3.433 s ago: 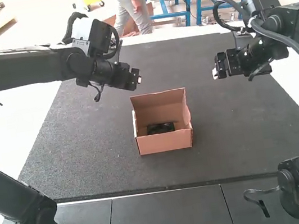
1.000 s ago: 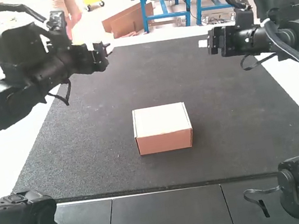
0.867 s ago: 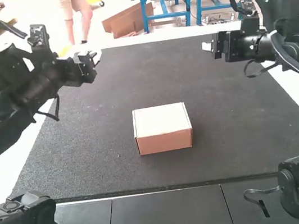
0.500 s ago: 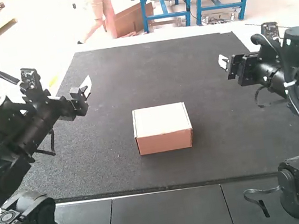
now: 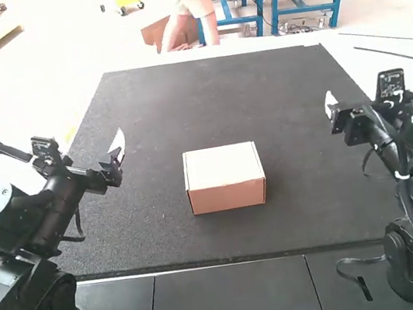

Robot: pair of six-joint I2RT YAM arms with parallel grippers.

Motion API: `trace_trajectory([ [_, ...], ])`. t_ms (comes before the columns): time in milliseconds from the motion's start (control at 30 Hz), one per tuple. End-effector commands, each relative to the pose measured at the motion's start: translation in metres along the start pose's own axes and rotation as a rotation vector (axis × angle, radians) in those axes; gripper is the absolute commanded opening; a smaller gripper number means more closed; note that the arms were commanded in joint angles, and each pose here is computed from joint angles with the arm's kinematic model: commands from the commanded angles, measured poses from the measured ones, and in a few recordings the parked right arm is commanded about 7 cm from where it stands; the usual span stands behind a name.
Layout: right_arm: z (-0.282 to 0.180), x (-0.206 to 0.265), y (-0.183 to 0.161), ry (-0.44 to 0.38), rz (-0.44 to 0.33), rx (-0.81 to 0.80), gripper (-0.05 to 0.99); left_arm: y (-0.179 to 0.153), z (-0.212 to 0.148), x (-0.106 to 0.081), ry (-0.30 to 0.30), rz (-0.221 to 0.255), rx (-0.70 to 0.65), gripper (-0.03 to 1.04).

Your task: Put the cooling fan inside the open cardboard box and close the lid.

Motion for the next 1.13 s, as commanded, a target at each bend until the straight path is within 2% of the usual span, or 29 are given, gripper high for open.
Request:
trace_trajectory([
  [0,-0.004,-0.003,-0.009,0.004,-0.082,-0.029,0.91,-0.009,-0.001,0.001,0.016,0.007,0.047,0.96],
  [133,-0.01,-0.01,-0.023,-0.03,-0.102,0.002,0.91,-0.021,-0.002,-0.001,0.005,-0.031,0.125,0.96],
  [267,-0.014,-0.01,-0.028,-0.031,-0.059,0.026,0.91,-0.029,-0.003,-0.002,0.002,-0.051,0.179,0.96],
  [400,-0.014,-0.01,-0.03,-0.024,-0.039,0.042,0.91,-0.037,-0.004,0.004,0.049,-0.076,0.225,0.96],
  [500,-0.014,-0.009,-0.032,-0.009,-0.005,0.056,0.91,-0.043,-0.006,0.013,0.114,-0.09,0.264,0.96],
  [600,-0.014,-0.01,-0.038,-0.016,0.011,0.089,0.92,-0.047,-0.008,0.025,0.187,-0.081,0.288,0.96],
  [667,-0.014,-0.01,-0.038,-0.016,0.014,0.094,0.91,-0.048,-0.009,0.029,0.213,-0.073,0.294,0.96],
  [900,-0.015,-0.009,-0.041,-0.009,0.043,0.108,0.91,-0.049,-0.009,0.03,0.219,-0.071,0.296,0.96],
  [1100,-0.015,-0.009,-0.043,-0.008,0.053,0.126,0.91,-0.05,-0.011,0.034,0.247,-0.062,0.303,0.96],
])
Point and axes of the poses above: each hand's point on the last joint's axis, 136 mm out from that joint toward the fingers, its own z axis out along the fingers, its own x axis along the line the jaws close on, y = z × x, the point moved 9 cm from there along -z, back along the fingers, and after that the axes turned 5 degrees about z, right-handed, at the moved point
